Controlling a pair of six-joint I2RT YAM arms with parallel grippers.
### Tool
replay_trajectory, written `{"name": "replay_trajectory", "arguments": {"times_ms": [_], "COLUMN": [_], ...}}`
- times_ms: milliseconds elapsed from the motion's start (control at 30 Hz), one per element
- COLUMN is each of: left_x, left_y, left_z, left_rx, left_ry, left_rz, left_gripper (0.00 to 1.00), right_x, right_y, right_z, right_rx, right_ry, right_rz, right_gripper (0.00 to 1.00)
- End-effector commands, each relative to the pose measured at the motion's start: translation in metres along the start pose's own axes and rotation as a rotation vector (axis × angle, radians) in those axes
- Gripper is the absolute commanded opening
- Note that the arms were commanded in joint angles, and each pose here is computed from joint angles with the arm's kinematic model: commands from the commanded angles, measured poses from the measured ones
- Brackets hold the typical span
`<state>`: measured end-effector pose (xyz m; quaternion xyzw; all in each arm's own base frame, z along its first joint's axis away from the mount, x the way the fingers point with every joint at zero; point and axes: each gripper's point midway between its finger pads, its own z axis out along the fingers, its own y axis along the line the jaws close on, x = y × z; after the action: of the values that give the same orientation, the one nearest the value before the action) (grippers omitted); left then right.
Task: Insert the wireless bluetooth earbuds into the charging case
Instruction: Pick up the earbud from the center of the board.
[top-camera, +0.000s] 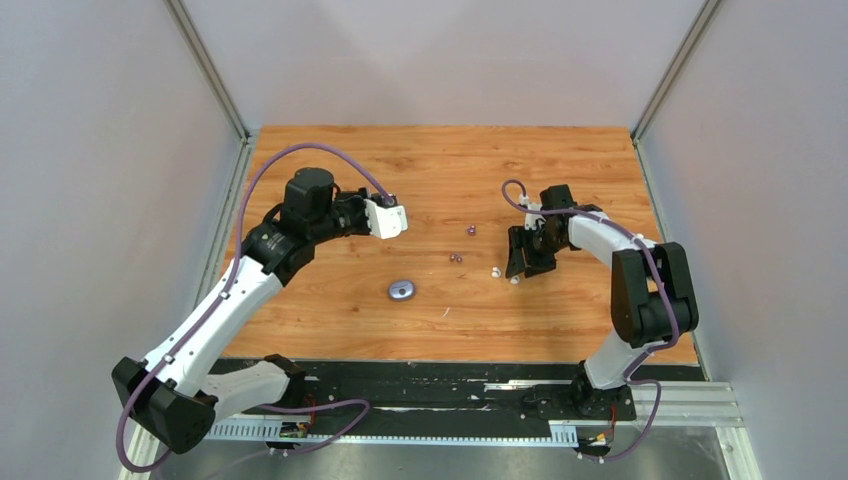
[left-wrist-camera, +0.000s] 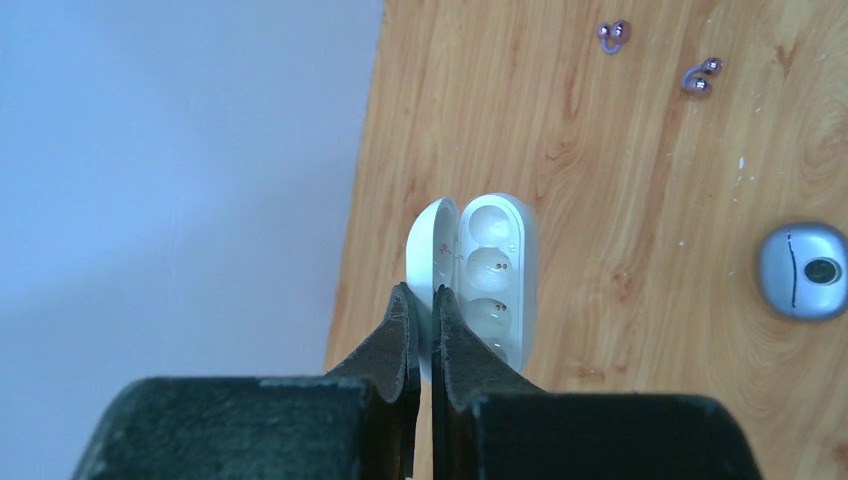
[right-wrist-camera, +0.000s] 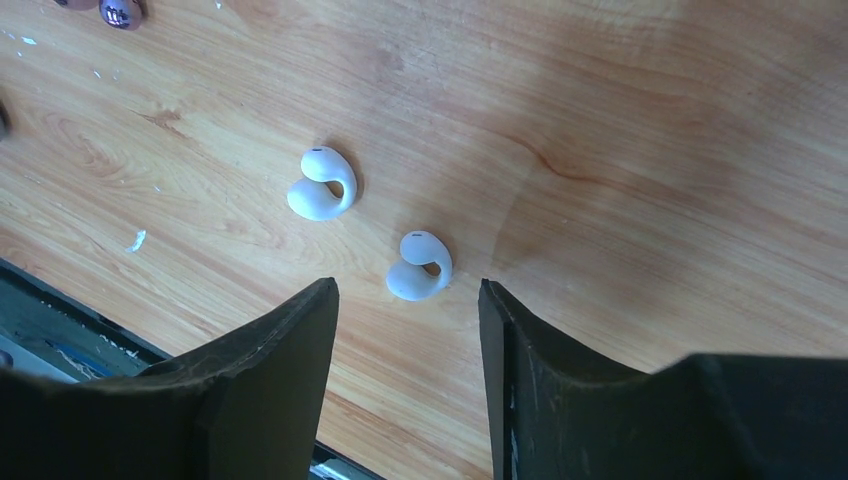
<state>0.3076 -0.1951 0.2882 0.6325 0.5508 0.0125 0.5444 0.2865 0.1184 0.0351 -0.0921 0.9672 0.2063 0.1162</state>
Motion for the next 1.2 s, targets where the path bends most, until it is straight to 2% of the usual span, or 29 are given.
{"name": "replay_trajectory", "arguments": {"times_ms": [0,233,367,500,600,667,733,900,967,1167], "left_x": [-0.020,-0.020,-0.020,-0.020,-0.017,-0.018,-0.019,-0.013,-0.013,-0.013], "left_y": [0.020,0.017,0.022,0.022,0.019,0.018,0.017,0.016,0.018,0.018], "left_z": [-0.007,-0.007,-0.007,-0.003,0.000,0.002,0.003,0.005,0.005,0.004], "left_rx": [-0.085,-0.087,-0.114,-0.087,-0.069,-0.058,-0.044,-0.039,-0.047,-0.048], "left_ry": [-0.066,-0.061,-0.053,-0.033,-0.008,0.000,0.010,0.051,0.055,0.060], "left_rz": [0.143,0.204,0.196,0.092,-0.049,-0.136,-0.195,-0.256,-0.266,-0.278], "left_gripper": [0.00,0.00,0.00,0.00,0.00,0.00,0.00,0.00,0.00,0.00], "right_x": [-0.013,-0.022,-0.041,-0.069,-0.086,-0.095,-0.101,-0.076,-0.062,-0.047], "right_y": [0.004,0.003,0.011,0.031,0.038,0.034,0.028,0.038,0.050,0.064], "right_z": [-0.009,-0.017,-0.030,-0.048,-0.050,-0.046,-0.043,-0.030,-0.024,-0.023], "right_rx": [0.007,0.005,-0.049,-0.136,-0.156,-0.127,-0.070,-0.033,-0.082,-0.187], "right_ry": [-0.068,-0.095,-0.140,-0.230,-0.285,-0.282,-0.267,-0.207,-0.174,-0.171], "right_rz": [-0.007,-0.041,-0.185,-0.415,-0.574,-0.566,-0.486,-0.325,-0.385,-0.725], "right_gripper": [0.54,0.55,0.55,0.51,0.47,0.44,0.41,0.45,0.46,0.48]}}
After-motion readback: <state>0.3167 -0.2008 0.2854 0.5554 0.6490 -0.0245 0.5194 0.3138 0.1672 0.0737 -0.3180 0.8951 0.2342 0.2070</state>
